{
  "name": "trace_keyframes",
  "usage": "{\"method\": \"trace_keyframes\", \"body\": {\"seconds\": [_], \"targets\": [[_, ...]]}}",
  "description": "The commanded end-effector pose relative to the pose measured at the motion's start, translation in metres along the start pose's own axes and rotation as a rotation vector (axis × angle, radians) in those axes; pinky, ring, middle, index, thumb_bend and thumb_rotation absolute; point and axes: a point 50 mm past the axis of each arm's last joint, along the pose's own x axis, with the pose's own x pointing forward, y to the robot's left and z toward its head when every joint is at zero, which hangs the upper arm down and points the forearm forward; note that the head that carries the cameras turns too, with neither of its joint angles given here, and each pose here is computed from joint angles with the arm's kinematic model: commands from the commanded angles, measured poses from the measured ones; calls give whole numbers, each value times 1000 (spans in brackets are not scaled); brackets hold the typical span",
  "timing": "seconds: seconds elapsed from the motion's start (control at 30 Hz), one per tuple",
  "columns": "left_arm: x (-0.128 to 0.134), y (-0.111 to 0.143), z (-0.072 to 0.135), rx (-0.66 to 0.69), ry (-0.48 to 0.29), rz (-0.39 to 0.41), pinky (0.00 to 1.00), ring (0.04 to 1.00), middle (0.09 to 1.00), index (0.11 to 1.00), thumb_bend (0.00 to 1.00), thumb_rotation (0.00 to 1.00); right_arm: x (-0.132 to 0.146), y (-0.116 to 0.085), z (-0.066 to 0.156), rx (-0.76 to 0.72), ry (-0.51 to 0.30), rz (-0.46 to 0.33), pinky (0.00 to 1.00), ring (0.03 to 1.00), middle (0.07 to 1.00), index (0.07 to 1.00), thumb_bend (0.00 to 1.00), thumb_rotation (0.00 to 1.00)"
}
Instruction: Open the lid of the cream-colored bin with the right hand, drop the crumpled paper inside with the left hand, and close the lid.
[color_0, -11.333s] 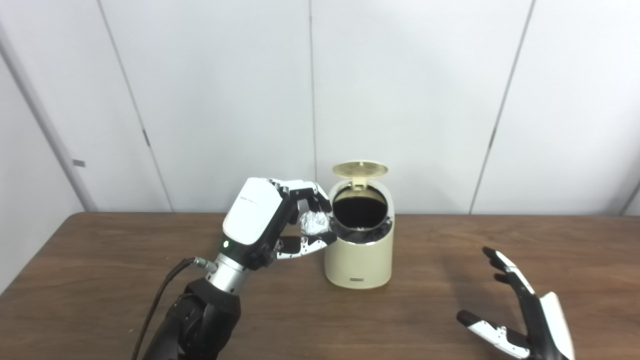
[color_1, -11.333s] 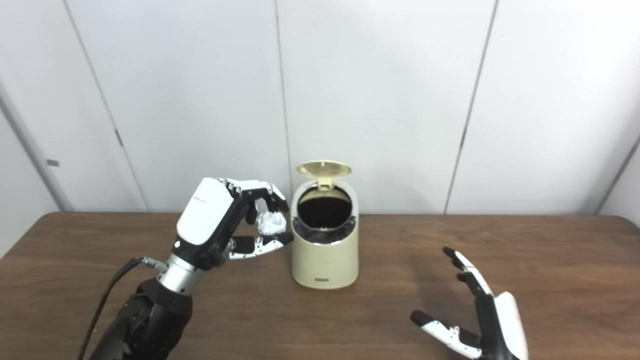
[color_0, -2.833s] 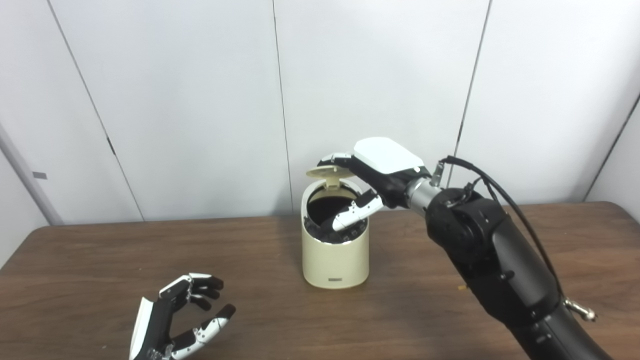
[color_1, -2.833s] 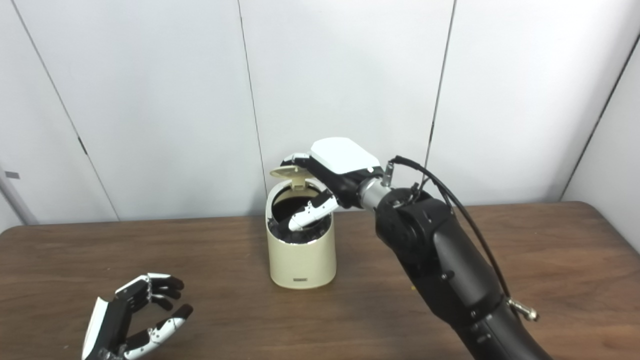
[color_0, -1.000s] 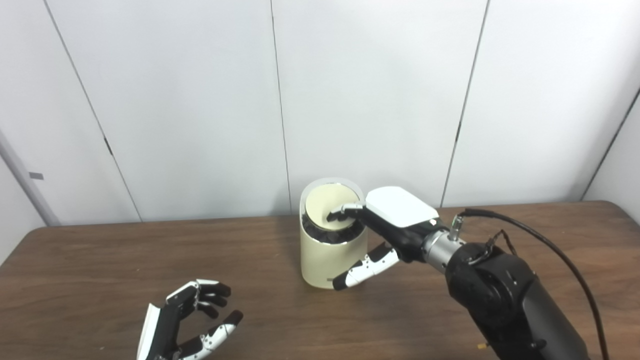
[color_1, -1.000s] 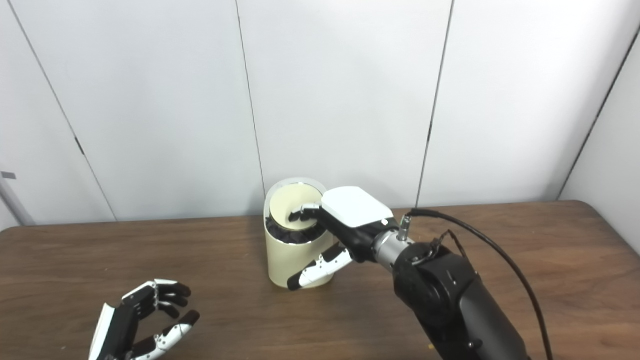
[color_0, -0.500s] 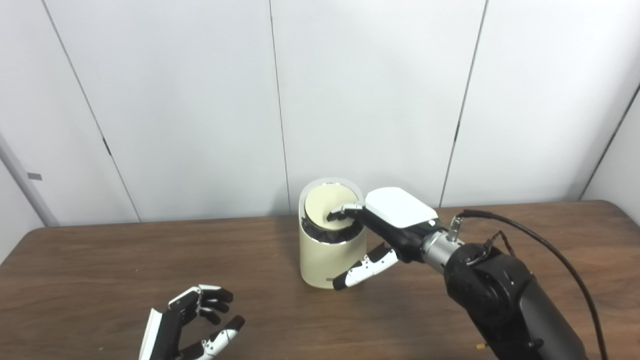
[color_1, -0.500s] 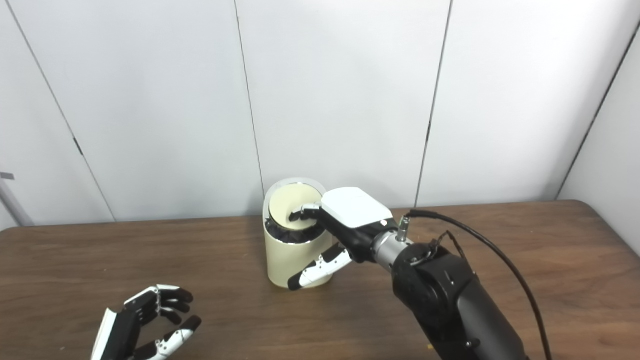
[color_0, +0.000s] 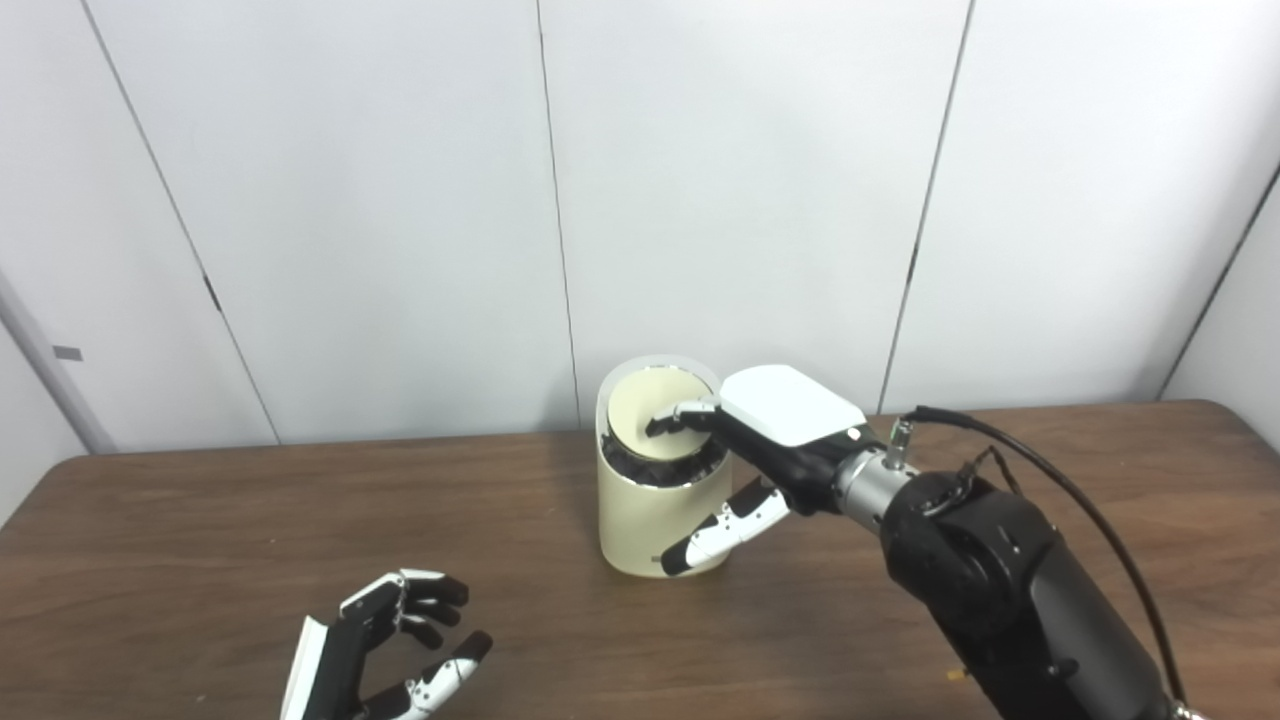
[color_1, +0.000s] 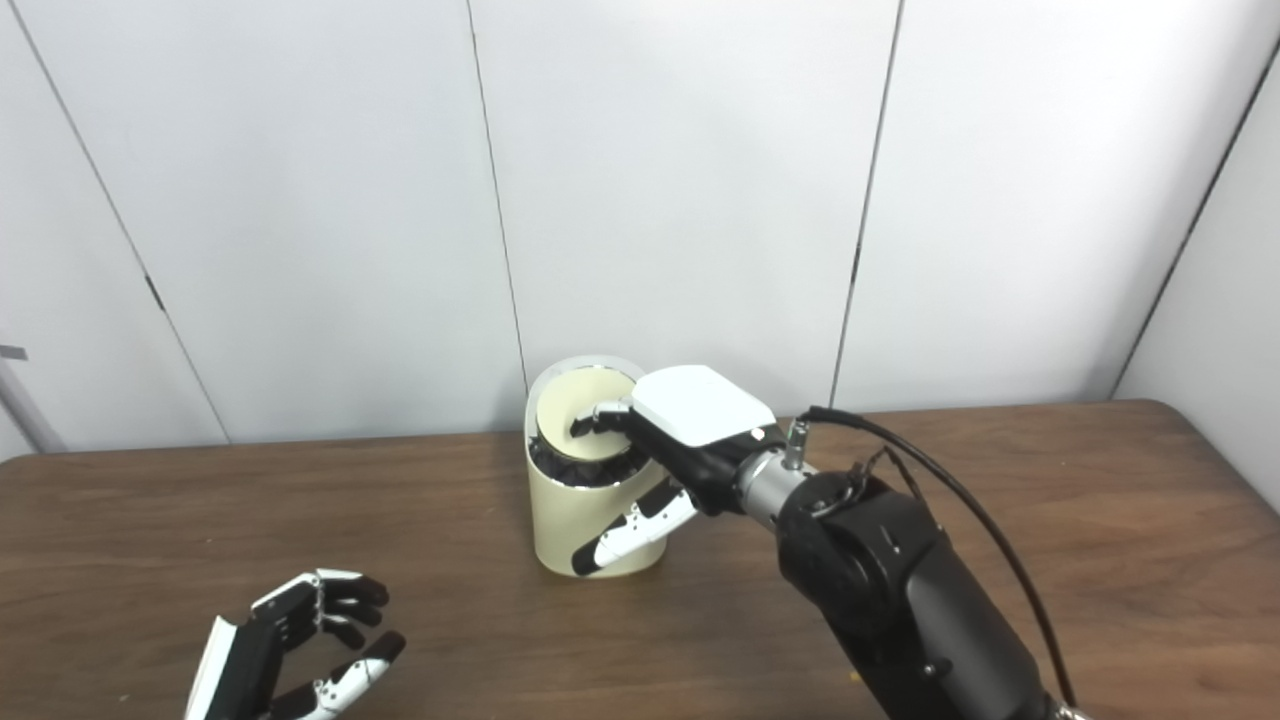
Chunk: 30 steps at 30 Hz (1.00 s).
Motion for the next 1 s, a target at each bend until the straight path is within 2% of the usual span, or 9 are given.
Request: {"method": "trace_keyframes", "body": {"seconds": [0.0, 0.2, 0.37, 0.5, 0.63, 0.87, 0.97], "targets": [[7, -5, 7, -7, -53, 11, 443, 552, 597, 574, 720, 209, 8, -18, 10, -24, -41, -47, 730, 813, 809, 802, 931, 638], [8, -8, 7, -16, -59, 10, 441, 553, 598, 571, 716, 198, 12, -18, 16, -40, -60, -35, 724, 819, 808, 798, 937, 639], [8, -10, 8, -19, -59, 10, 442, 552, 595, 572, 725, 215, 17, -18, 22, -168, -64, 35, 753, 831, 815, 804, 919, 693], [8, -11, 10, -3, -68, 7, 437, 549, 592, 571, 724, 228, 23, -13, 27, -248, -13, 135, 730, 816, 799, 788, 930, 744], [8, -10, 11, -5, -67, 11, 441, 551, 593, 572, 725, 242, 27, -12, 28, -274, 27, 217, 764, 807, 792, 777, 912, 772], [7, -4, 10, -10, -67, 15, 444, 550, 592, 572, 721, 230, 27, -9, 25, -254, 74, 253, 796, 842, 833, 799, 918, 796], [7, -3, 11, -8, -67, 15, 443, 550, 592, 569, 724, 224, 27, -5, 22, -232, 87, 267, 807, 832, 814, 776, 913, 816]]}}
